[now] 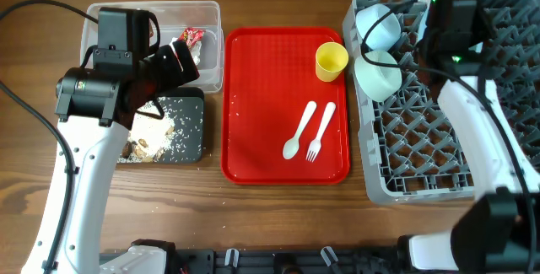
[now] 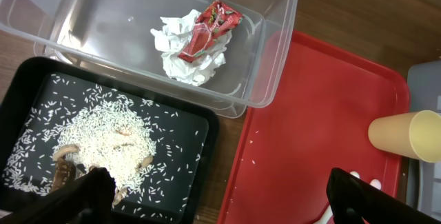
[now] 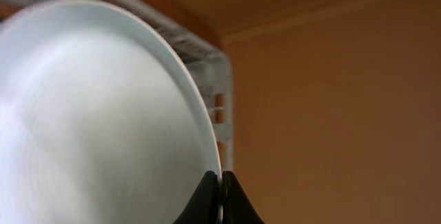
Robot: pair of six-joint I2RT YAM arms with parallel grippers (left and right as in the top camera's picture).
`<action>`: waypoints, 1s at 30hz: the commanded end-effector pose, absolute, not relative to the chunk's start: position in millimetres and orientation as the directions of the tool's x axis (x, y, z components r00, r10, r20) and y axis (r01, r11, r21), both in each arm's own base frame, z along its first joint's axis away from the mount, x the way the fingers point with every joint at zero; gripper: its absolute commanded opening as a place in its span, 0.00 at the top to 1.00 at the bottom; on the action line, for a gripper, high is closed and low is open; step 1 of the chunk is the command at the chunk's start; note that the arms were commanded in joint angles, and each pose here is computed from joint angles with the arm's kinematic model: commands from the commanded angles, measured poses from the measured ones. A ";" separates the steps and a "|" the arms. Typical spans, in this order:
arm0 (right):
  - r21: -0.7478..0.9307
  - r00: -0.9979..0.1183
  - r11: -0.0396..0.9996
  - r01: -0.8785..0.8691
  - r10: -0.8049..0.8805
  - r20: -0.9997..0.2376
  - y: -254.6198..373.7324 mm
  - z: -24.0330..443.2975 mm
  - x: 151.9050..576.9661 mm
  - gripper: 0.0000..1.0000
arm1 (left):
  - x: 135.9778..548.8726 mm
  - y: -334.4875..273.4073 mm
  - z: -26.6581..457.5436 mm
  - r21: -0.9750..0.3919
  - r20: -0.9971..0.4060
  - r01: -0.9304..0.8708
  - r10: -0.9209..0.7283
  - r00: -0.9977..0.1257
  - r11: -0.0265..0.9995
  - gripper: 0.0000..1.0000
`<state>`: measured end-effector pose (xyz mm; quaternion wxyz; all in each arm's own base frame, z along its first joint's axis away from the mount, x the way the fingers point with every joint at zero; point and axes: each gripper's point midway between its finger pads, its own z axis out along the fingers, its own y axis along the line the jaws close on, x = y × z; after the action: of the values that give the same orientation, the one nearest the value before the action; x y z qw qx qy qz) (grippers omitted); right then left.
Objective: Sort waste into correct bins and load items into the dishwasher rack
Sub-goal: 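Lift the light blue plate and carry it over the rack, then set the plate upright in the rack's back row and release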
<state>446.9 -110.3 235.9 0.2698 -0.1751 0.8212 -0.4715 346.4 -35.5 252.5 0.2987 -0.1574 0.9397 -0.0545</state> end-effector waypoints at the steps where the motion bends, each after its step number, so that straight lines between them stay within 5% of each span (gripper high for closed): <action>1: -0.864 -0.784 0.487 -0.132 -0.584 -0.209 -104.4 207.6 459.5 0.96 | 348.4 -32.6 258.3 -0.189 -0.562 -0.260 -0.322 -0.762 0.947 0.00; 2: -0.859 -0.782 0.492 -0.140 -0.588 -0.209 -102.9 204.4 460.6 0.92 | 348.4 -32.6 258.3 -0.189 -0.562 -0.260 -0.322 -0.762 0.947 0.00; 3: -0.851 -0.779 0.508 -0.137 -0.586 -0.224 -101.0 200.8 462.3 0.75 | 348.4 -32.6 258.3 -0.189 -0.562 -0.260 -0.322 -0.762 0.947 0.00; 4: -0.838 -0.776 0.534 -0.117 -0.575 -0.258 -98.9 199.8 463.8 0.47 | 348.4 -32.6 258.3 -0.189 -0.562 -0.260 -0.322 -0.762 0.947 0.00; 5: -0.828 -0.772 0.552 -0.097 -0.566 -0.288 -97.5 200.7 465.2 0.00 | 348.4 -32.6 258.3 -0.189 -0.562 -0.260 -0.322 -0.762 0.947 0.00; 14: -0.599 -0.671 0.772 0.212 -0.331 -0.664 -86.2 246.0 453.9 0.00 | 348.4 -32.6 258.3 -0.189 -0.562 -0.260 -0.322 -0.762 0.947 0.00; 21: -0.028 -0.557 0.999 -0.022 -0.035 -0.830 6.4 269.5 420.4 0.00 | 348.4 -32.6 258.3 -0.189 -0.562 -0.260 -0.322 -0.762 0.947 0.00; 27: 0.442 -0.590 0.848 -0.292 0.204 -0.781 89.7 309.5 384.0 0.01 | 348.4 -32.6 258.3 -0.189 -0.562 -0.260 -0.322 -0.762 0.947 0.00; 30: 0.499 -0.609 0.806 -0.318 0.230 -0.759 108.9 313.9 381.3 0.12 | 348.4 -32.6 258.3 -0.189 -0.562 -0.260 -0.322 -0.762 0.947 0.00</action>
<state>398.3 56.6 300.5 0.4859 -0.0289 0.8599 0.1538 346.3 -35.5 252.5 0.2985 -0.1574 0.9398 -0.0545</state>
